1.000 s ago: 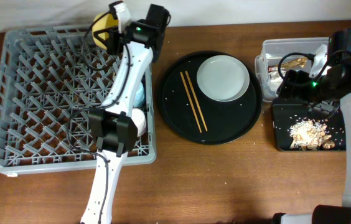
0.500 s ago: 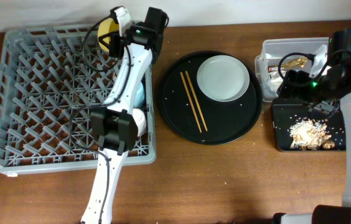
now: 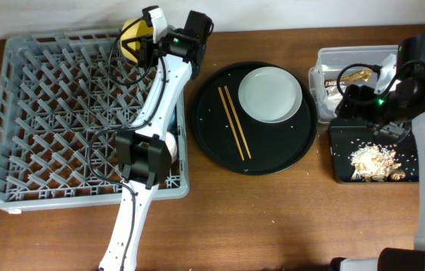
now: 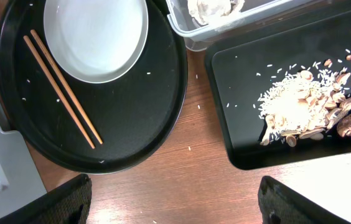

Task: Sort waste into correct bins and load items into the dishwasher rack
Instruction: 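Carry the yellow bowl over the rack with the left gripper, then release the yellow bowl in the rack and move left gripper to plate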

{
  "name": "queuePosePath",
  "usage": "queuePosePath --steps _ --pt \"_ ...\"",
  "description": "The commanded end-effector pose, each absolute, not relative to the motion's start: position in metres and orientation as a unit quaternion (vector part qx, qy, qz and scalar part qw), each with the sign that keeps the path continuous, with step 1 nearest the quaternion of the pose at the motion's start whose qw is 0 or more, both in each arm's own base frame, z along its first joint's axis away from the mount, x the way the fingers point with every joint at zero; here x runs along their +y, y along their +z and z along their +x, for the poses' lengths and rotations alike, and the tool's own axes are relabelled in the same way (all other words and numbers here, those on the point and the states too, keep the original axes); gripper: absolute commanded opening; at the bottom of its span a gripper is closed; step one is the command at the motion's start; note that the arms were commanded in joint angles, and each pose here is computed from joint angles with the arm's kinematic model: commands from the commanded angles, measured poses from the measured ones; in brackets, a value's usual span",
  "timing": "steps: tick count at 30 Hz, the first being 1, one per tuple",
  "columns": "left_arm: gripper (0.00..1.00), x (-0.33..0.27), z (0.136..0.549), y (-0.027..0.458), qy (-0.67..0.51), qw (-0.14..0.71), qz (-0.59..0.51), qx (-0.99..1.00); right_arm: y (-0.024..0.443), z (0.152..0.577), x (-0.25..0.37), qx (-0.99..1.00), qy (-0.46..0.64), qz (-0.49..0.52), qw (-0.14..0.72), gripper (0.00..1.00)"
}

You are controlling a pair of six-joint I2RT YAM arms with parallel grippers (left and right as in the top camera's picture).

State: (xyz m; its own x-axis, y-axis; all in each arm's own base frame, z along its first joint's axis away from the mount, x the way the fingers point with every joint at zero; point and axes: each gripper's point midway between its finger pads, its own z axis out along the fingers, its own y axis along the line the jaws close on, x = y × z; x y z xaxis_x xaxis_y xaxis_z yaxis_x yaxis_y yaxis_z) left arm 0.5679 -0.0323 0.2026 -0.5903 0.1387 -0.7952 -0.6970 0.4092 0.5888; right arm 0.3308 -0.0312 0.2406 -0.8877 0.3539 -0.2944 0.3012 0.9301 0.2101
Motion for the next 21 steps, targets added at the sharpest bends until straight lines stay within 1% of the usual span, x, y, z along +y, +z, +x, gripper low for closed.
queuePosePath --steps 1,7,13,14,15,16,18,20,21 --pt "0.0 -0.032 0.569 0.194 0.527 0.405 -0.183 0.724 0.236 0.33 -0.034 0.97 0.072 0.167 0.16 0.86" --pt "0.0 -0.044 0.573 0.158 0.517 0.387 -0.158 0.747 0.236 0.33 -0.034 0.97 0.072 0.167 0.16 0.86" --pt "0.01 -0.056 0.57 0.155 0.522 0.379 -0.135 0.752 0.236 0.33 -0.034 0.97 0.072 0.167 0.161 0.86" --pt "0.08 -0.061 0.568 0.154 0.523 0.378 -0.127 0.753 0.236 0.33 -0.034 0.97 0.072 0.167 0.161 0.87" --pt "0.25 -0.067 0.565 0.154 0.525 0.375 -0.117 0.755 0.236 0.33 -0.034 0.97 0.072 0.167 0.161 0.87" --pt "0.56 -0.075 0.561 0.153 0.528 0.369 -0.1 0.758 0.236 0.33 -0.034 0.97 0.072 0.167 0.161 0.87" --pt "0.7 -0.085 0.556 0.152 0.532 0.362 -0.08 0.761 0.236 0.33 -0.034 0.97 0.072 0.167 0.161 0.87" --pt "0.77 -0.096 0.552 0.146 0.521 0.351 -0.062 0.775 0.236 0.33 -0.034 0.97 0.072 0.167 0.161 0.86" --pt "0.79 -0.103 0.548 0.138 0.496 0.334 -0.05 0.8 0.236 0.33 -0.034 0.97 0.072 0.167 0.16 0.87"
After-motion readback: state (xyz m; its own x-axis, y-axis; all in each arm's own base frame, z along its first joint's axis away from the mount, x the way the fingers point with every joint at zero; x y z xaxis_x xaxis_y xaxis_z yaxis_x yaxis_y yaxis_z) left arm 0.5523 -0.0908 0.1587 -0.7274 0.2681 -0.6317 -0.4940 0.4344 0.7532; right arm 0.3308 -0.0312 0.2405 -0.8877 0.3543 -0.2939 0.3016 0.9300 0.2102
